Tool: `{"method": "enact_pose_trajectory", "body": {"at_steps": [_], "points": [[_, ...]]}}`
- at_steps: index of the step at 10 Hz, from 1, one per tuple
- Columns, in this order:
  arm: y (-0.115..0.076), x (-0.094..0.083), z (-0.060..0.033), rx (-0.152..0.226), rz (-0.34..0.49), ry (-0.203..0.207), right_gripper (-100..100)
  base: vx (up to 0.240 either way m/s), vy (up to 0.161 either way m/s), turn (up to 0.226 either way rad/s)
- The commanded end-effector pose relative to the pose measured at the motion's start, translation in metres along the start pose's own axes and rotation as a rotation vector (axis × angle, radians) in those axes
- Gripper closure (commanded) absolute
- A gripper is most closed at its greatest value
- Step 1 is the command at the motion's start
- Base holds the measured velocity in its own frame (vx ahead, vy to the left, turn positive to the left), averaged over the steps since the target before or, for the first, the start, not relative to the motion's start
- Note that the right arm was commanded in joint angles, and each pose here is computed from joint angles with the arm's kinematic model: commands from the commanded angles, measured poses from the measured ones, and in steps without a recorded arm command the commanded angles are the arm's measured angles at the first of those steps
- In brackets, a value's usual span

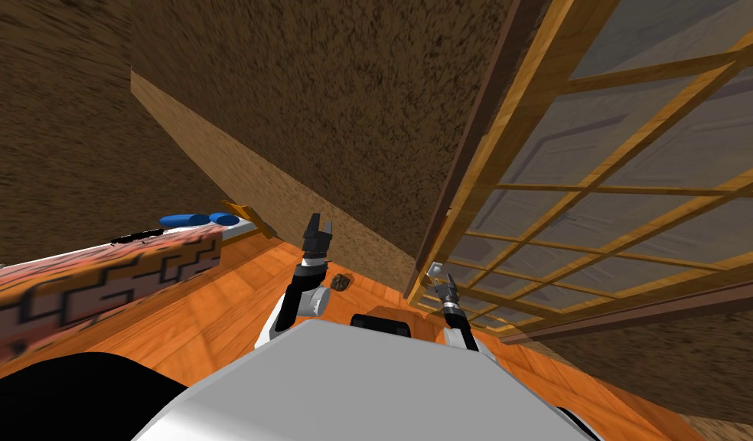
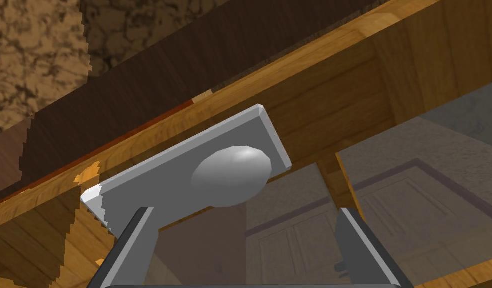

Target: Pull the door open

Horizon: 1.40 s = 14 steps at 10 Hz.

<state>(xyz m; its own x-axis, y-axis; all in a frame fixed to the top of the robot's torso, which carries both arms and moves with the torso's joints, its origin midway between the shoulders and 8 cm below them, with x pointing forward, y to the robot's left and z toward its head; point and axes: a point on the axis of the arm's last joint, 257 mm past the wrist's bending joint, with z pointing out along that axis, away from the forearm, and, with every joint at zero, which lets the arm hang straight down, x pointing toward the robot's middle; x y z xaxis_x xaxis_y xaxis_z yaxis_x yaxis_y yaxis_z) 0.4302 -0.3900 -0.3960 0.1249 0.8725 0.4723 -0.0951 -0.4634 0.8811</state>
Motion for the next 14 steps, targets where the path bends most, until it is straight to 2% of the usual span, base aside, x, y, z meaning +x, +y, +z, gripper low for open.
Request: {"method": "enact_pose_trajectory", "body": {"at_steps": [1,14], "points": [[-0.001,0.003,0.0015,-0.003,0.065,-0.004,-100,-0.063,-0.014,0.023],[-0.008,0.014,0.0089,-0.017,0.461,-0.022,-100,-0.036,-0.012,0.017]]}}
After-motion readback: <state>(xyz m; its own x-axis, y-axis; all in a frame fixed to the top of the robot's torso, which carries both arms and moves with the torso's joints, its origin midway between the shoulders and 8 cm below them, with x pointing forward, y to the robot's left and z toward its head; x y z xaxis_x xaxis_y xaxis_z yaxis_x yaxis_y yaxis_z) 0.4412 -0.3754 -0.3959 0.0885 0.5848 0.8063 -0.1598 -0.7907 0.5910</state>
